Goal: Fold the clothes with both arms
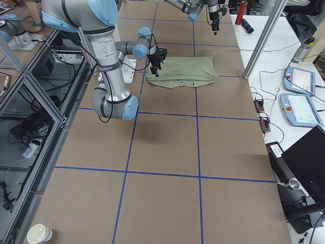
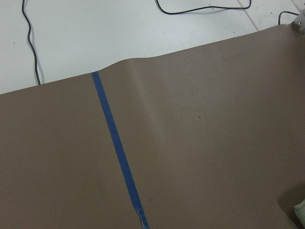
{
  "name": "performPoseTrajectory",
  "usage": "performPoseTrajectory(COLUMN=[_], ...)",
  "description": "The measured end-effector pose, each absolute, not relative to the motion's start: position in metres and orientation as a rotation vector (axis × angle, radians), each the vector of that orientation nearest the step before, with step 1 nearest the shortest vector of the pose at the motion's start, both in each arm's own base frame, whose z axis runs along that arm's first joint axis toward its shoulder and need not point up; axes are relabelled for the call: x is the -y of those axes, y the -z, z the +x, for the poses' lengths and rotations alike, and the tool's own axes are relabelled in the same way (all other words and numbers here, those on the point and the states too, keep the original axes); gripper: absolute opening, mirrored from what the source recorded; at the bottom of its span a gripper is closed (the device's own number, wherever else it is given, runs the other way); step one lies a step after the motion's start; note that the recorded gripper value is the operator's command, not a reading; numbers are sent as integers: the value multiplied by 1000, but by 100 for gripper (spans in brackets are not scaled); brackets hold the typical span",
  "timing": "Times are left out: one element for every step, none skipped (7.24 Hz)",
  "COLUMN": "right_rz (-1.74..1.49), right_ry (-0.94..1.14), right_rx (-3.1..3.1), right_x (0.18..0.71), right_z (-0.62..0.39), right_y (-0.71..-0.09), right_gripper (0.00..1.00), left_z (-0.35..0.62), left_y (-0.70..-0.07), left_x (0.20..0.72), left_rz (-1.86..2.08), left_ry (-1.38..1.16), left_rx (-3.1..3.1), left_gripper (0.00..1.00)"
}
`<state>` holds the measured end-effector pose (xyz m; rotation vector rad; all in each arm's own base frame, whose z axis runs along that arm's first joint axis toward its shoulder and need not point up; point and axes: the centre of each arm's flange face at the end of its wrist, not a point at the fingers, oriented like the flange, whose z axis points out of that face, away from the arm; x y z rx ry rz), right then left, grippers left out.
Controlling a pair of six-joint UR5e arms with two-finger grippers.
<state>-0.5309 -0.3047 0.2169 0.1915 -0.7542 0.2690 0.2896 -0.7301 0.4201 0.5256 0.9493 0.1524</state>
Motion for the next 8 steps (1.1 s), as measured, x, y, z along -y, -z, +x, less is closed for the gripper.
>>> performPoseTrajectory(right_rz=[183, 173, 168, 167, 172, 181, 183, 185], right_ry=[-204, -108, 2, 121, 246, 342, 394, 426], right_rx=[741, 737, 736, 736, 735, 731, 723, 707], right_x=[323, 332, 334, 329, 319, 306, 296, 291], right_z=[-539, -545, -548, -551, -557, -564, -571, -578], right_y=[-213, -211, -210, -212, -214, -217, -221, -227], right_gripper=[97, 89, 80, 74, 70, 66, 59, 55], left_z=[290, 290, 290, 290, 290, 290, 290, 290], left_y=[-420, -419, -420, -420, -420, -421, -421, -421], left_x=[730, 730, 730, 730, 730, 730, 730, 730], left_rz=[526, 526, 526, 526, 525, 525, 525, 524], left_ry=[-153, -153, -153, -153, -153, -153, -153, -153], left_rx=[-950, -950, -950, -949, -949, -949, -948, -948], left_gripper=[100, 100, 100, 100, 100, 100, 100, 100])
